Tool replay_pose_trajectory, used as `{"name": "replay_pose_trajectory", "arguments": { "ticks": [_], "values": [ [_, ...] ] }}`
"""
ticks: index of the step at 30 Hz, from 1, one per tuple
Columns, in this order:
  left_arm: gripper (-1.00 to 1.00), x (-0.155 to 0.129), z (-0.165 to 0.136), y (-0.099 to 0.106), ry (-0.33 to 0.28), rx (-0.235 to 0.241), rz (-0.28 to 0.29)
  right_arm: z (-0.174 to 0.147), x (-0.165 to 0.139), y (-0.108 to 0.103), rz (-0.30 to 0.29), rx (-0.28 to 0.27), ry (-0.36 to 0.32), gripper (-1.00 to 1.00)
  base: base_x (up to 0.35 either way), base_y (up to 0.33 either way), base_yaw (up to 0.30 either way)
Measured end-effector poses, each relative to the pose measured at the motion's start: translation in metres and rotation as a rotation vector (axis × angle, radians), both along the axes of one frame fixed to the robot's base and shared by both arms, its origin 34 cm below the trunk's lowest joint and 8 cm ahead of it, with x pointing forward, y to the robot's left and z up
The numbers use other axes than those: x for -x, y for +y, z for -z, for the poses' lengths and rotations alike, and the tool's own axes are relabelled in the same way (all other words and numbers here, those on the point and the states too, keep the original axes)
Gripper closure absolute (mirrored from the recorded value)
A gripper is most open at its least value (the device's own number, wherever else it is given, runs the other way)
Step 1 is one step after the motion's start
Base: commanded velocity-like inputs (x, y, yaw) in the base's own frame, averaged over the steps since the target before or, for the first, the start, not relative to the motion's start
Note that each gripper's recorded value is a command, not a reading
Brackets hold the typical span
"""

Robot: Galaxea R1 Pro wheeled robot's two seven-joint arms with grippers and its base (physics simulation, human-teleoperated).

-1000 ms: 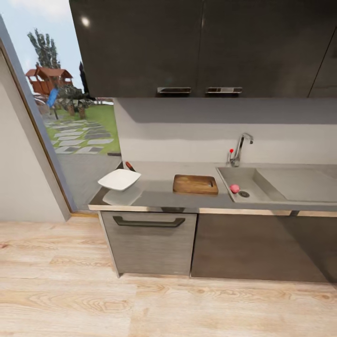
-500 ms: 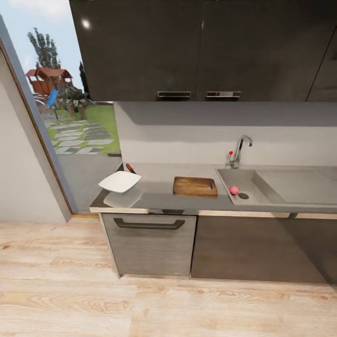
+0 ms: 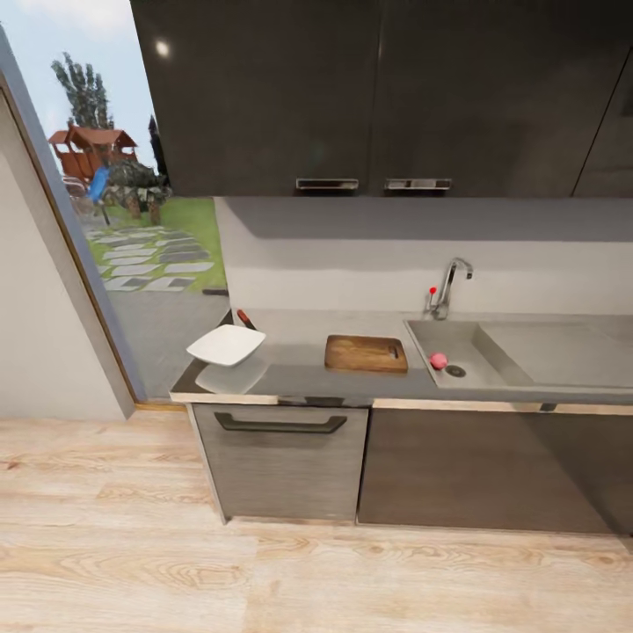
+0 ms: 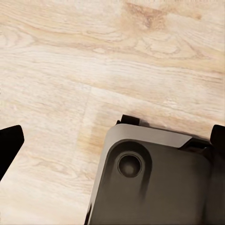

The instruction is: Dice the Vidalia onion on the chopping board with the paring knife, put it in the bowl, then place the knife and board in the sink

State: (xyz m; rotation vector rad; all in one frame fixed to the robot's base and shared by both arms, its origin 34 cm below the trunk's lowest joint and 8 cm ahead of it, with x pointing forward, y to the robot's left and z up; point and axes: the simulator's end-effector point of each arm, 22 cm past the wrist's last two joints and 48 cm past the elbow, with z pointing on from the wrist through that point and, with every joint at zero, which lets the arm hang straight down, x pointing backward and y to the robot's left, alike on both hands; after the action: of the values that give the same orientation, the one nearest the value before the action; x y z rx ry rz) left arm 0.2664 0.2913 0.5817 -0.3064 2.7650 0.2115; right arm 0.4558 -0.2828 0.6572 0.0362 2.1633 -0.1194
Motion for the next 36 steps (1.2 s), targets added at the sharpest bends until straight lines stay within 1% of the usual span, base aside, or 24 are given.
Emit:
{"name": "replay_pose_trajectory", "arguments": {
  "ticks": [30,32,33,36],
  "values": [
    [-1.0,0.01,-0.031,-0.001,0.004,0.001,0.0,-0.031,0.009,0.001,0.0,-0.001,0.001,-1.0,0.0,0.0,0.0],
    [-1.0,0.011,-0.032,-0.001,0.004,0.001,0.0,-0.033,0.009,0.005,-0.002,-0.008,0.001,-1.0,0.0,0.0,0.0],
    [-1.0,0.011,-0.033,-0.001,0.005,0.001,0.0,-0.033,0.009,0.013,-0.006,-0.017,0.001,-1.0,0.0,0.0,0.0],
    [-1.0,0.012,-0.036,-0.001,0.005,0.002,0.0,-0.036,0.01,0.026,-0.007,-0.036,0.0,-1.0,0.0,0.0,0.0]
  ]
}}
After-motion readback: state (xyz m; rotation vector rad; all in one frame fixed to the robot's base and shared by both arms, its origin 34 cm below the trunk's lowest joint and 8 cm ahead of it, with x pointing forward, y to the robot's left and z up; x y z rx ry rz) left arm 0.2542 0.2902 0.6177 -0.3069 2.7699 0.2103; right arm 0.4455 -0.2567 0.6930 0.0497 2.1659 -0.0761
